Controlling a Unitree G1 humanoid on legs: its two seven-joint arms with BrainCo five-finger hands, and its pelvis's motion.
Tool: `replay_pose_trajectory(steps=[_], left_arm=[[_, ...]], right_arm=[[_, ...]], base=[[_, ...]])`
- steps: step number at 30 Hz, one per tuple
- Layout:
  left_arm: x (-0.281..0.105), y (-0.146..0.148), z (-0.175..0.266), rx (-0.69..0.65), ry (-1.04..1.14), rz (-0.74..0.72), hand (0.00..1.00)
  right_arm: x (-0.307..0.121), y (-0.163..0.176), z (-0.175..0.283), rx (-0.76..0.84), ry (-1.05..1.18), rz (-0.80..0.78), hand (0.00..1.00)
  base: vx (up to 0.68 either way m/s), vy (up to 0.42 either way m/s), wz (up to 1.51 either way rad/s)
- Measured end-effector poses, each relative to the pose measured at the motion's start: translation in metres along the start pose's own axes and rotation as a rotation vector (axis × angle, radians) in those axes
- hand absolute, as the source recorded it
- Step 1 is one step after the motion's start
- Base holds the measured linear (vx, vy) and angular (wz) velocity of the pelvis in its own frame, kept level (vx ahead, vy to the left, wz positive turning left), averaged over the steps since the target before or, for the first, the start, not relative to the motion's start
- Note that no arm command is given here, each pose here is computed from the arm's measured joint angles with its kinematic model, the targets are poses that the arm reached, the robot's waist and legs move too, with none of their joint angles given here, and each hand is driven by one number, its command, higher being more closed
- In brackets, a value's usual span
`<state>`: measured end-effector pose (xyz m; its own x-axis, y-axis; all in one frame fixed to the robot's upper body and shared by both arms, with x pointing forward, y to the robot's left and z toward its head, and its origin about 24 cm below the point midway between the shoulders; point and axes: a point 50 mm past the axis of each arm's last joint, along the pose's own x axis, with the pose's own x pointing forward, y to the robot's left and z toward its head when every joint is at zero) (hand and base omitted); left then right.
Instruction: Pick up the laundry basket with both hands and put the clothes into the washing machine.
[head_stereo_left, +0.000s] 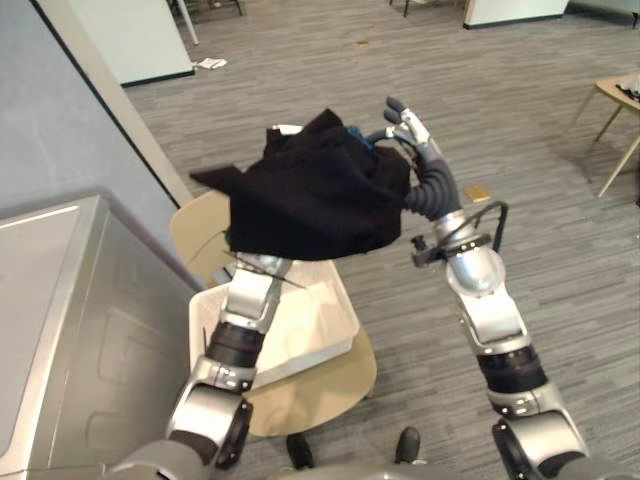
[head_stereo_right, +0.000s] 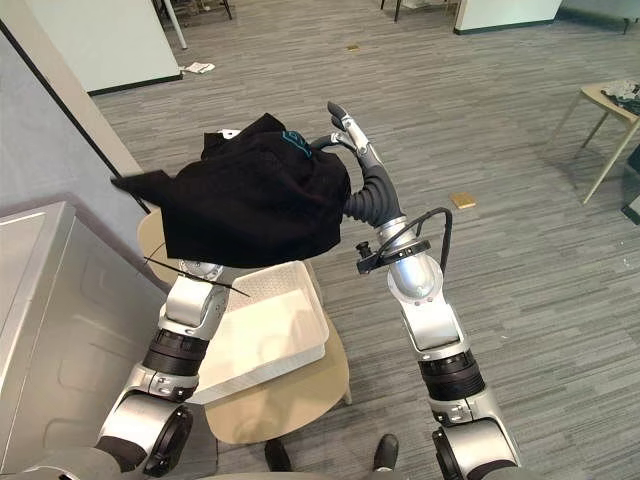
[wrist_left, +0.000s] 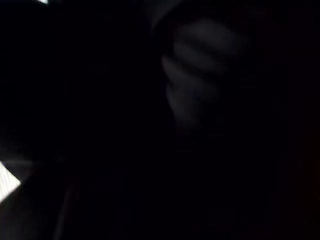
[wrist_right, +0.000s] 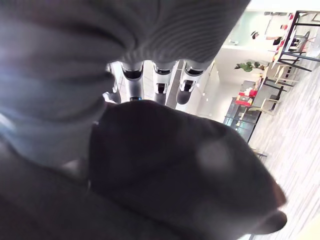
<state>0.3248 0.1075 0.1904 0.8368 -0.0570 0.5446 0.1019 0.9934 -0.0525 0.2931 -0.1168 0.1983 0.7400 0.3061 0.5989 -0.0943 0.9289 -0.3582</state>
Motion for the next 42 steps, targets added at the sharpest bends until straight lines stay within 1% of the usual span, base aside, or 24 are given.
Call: replay_pose_trajectory(steps=[8, 11, 14, 19, 22, 27, 30, 32, 34, 37, 39, 42], left_arm=[[-0.006, 0.027, 0.006, 0.028, -0.027, 0.128, 1.0], [-0.012, 0.042, 0.014, 0.031, -0.06, 0.198, 1.0], [-0.024, 0.063, 0.022, 0.046, -0.1, 0.282, 1.0], [-0.05, 0.089, 0.027, 0.089, -0.108, 0.381, 1.0], [-0.08, 0.107, 0.027, 0.139, -0.079, 0.453, 1.0], [-0.121, 0.127, 0.025, 0.183, -0.012, 0.571, 1.0], [-0.135, 0.131, 0.032, 0.214, -0.009, 0.598, 1.0], [-0.144, 0.133, 0.038, 0.232, -0.016, 0.619, 1.0], [-0.151, 0.132, 0.044, 0.234, -0.038, 0.624, 1.0], [-0.154, 0.129, 0.05, 0.2, -0.073, 0.639, 1.0], [-0.155, 0.128, 0.05, 0.184, -0.079, 0.647, 1.0], [-0.156, 0.125, 0.054, 0.179, -0.1, 0.64, 1.0]], right_arm=[[-0.016, -0.011, -0.021, 0.002, 0.108, -0.08, 0.0], [-0.035, -0.018, -0.035, 0.002, 0.196, -0.122, 0.0], [-0.063, -0.03, -0.056, -0.007, 0.329, -0.182, 0.0], [-0.112, -0.038, -0.089, -0.008, 0.566, -0.24, 0.0], [-0.148, -0.036, -0.112, 0.026, 0.747, -0.288, 0.0], [-0.193, -0.021, -0.141, 0.052, 0.985, -0.24, 0.0], [-0.212, -0.012, -0.152, 0.061, 1.09, -0.205, 0.0], [-0.226, -0.002, -0.164, 0.092, 1.18, -0.16, 0.0], [-0.243, 0.012, -0.177, 0.102, 1.312, -0.058, 0.0], [-0.248, 0.024, -0.185, 0.079, 1.385, 0.07, 0.0], [-0.247, 0.024, -0.19, 0.07, 1.417, 0.106, 0.0], [-0.253, 0.024, -0.193, 0.067, 1.464, 0.115, 0.0]], base=[[0.01, -0.001, -0.03], [0.0, 0.0, 0.0], [0.0, 0.0, 0.0], [0.0, 0.0, 0.05], [0.02, -0.002, 0.12], [0.05, -0.009, 0.11], [0.05, -0.001, 0.19], [0.04, -0.002, 0.29], [0.04, 0.005, 0.45], [0.02, 0.025, 0.71], [-0.01, 0.032, 1.11], [-0.01, -0.001, 1.31]])
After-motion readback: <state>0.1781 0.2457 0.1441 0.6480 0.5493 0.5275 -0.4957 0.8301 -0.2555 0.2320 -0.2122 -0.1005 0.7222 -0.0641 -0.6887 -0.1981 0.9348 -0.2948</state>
